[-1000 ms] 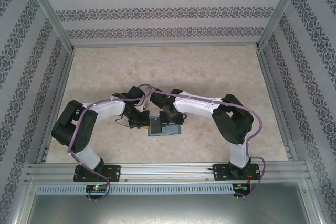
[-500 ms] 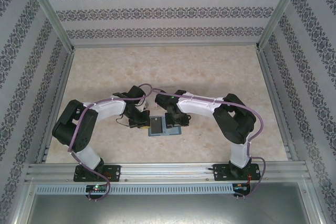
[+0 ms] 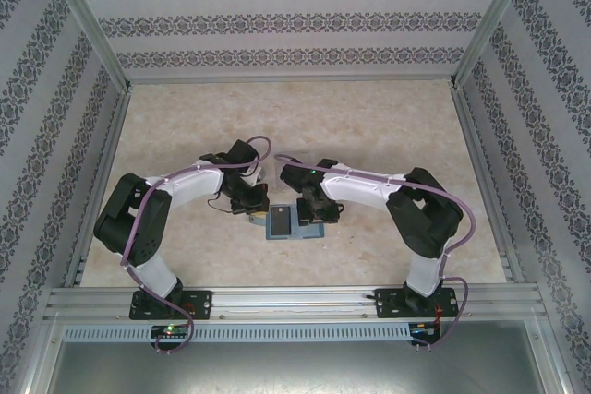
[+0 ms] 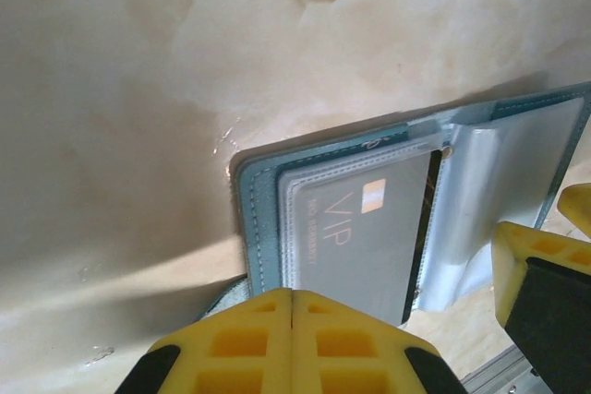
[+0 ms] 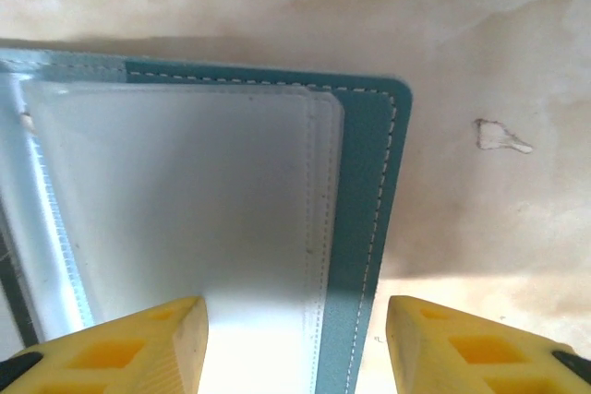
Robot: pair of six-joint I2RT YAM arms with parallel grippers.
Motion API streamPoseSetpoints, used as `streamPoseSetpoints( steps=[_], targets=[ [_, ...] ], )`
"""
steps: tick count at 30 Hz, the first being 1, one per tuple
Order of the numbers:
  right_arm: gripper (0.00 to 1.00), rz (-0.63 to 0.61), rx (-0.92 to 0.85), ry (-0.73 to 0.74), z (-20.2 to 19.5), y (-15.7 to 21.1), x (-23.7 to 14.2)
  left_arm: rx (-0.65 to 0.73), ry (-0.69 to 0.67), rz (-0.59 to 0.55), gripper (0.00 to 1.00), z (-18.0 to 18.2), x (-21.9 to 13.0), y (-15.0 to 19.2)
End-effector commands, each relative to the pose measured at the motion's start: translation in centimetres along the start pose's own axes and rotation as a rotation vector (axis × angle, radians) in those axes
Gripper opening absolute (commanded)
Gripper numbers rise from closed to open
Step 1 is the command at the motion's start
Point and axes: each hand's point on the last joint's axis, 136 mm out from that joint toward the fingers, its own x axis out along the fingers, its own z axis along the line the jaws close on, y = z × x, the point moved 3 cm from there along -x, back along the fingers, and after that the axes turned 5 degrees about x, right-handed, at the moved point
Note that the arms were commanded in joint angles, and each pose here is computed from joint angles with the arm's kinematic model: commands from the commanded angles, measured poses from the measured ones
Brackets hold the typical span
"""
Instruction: Take the credit cards out of the card holder
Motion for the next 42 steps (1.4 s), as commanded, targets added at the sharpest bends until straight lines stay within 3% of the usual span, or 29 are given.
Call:
streamPoseSetpoints(
  steps=[1,7,12,17,27,37,42],
  targets=[
    [0.53,-0.017,0.016,-0.076,0.2,-0.3,-1.8,0.027,-0.004,0.010,0.00,-0.9,-0.6,0.5],
    [0.48,-0.027,0.035,-0.254,2.5,-0.9,-3.2,0.016,0.056,-0.003,0.00,-2.2,-0.1,0.6],
    [0.37,-0.003,0.054,-0.381,4.3,-1.1,-3.3,0.001,0.090,-0.004,0.00,-2.8,0.6,0.5],
    [0.36,-0.003,0.057,-0.358,3.9,-1.2,-3.2,-0.007,0.089,0.013,0.00,-2.9,1.4,0.7],
    [0.05,-0.020,0.057,-0.264,1.2,-0.9,-2.2,-0.013,0.064,0.044,0.00,-2.1,2.5,1.4],
    [0.05,-0.019,0.009,-0.082,-1.3,-0.8,1.0,-0.011,-0.025,0.096,0.00,-0.2,3.5,2.2],
    [0.17,-0.022,-0.016,0.008,-2.3,-0.6,1.9,-0.011,-0.045,0.104,0.00,0.1,3.5,2.3]
  ],
)
